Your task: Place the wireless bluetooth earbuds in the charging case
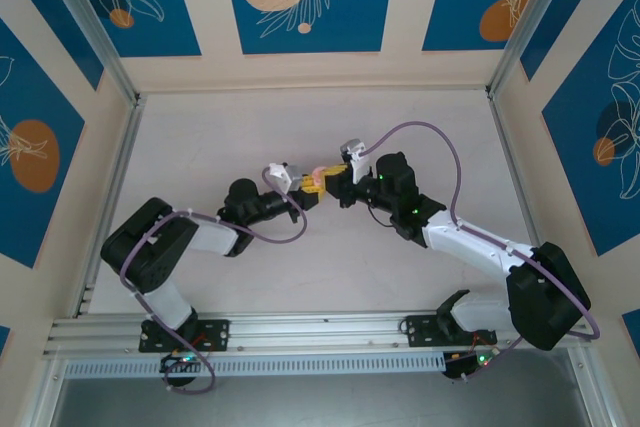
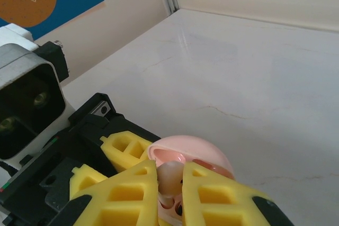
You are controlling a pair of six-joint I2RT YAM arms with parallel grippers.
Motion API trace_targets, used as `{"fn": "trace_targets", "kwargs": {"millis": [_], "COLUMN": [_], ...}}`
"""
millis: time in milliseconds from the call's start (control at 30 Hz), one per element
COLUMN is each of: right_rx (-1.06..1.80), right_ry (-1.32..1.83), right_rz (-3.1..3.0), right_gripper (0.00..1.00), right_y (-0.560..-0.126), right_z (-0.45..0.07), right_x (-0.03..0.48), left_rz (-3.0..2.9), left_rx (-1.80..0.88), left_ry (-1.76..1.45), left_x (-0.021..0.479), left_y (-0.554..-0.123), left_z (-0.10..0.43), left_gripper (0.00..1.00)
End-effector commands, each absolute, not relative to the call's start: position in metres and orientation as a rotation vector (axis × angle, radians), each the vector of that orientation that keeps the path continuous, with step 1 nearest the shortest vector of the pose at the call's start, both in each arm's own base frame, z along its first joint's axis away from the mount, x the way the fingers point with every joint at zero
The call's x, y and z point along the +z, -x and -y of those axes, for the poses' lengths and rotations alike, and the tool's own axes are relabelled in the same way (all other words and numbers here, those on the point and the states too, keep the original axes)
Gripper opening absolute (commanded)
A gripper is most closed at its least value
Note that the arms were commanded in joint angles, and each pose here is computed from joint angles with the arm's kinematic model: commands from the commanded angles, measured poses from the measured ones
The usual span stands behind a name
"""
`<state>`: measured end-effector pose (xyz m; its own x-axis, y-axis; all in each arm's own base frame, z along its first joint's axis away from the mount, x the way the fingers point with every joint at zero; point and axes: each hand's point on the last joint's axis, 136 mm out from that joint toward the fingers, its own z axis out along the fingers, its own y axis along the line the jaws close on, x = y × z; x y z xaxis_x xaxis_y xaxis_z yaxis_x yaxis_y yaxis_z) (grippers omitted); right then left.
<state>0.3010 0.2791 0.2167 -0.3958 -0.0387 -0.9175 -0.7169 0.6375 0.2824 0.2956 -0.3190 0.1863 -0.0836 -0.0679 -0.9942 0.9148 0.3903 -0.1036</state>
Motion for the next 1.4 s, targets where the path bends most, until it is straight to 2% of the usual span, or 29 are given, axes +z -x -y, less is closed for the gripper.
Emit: {"fn": "trace_targets", "kwargs": {"millis": [0, 433, 900, 1000, 1200, 1367], "right_rx": [0.79, 0.687, 0.774, 0.812, 0.854, 0.91], "right_ry": [0.53, 0.393, 0.356, 0.38, 0.433, 0.485], "right_rz": [-1.954, -2.129, -2.16, -2.129, -2.054, -1.973], "right_gripper": [0.13, 0.12, 0.15, 0.21, 0.4, 0.62], "right_y": [-0.303, -0.3, -0.293, -0.293, -0.291, -0.283], "right_z": [-0.27, -0.274, -0.305, -0.313, -0.316, -0.31], "right_x": [0.195, 0.175, 0.174, 0.182, 0.204, 0.229], "left_rz": [-1.269, -1.254, -1.239, -1.237, -1.251, -1.263], "left_rx": [-0.933, -0.716, -0.563, -0.564, -0.568, -0.585], "left_ry": [-0.808, -0.767, -0.756, -0.759, -0.764, -0.77], "left_x": [0.227, 0.238, 0.244, 0.245, 0.243, 0.24], "left_y": [-0.295, -0.302, -0.303, -0.303, -0.302, -0.301], "left_z": [0.319, 0.308, 0.304, 0.304, 0.305, 0.306], "left_gripper": [0.08, 0.09, 0.09, 0.09, 0.1, 0.1]}}
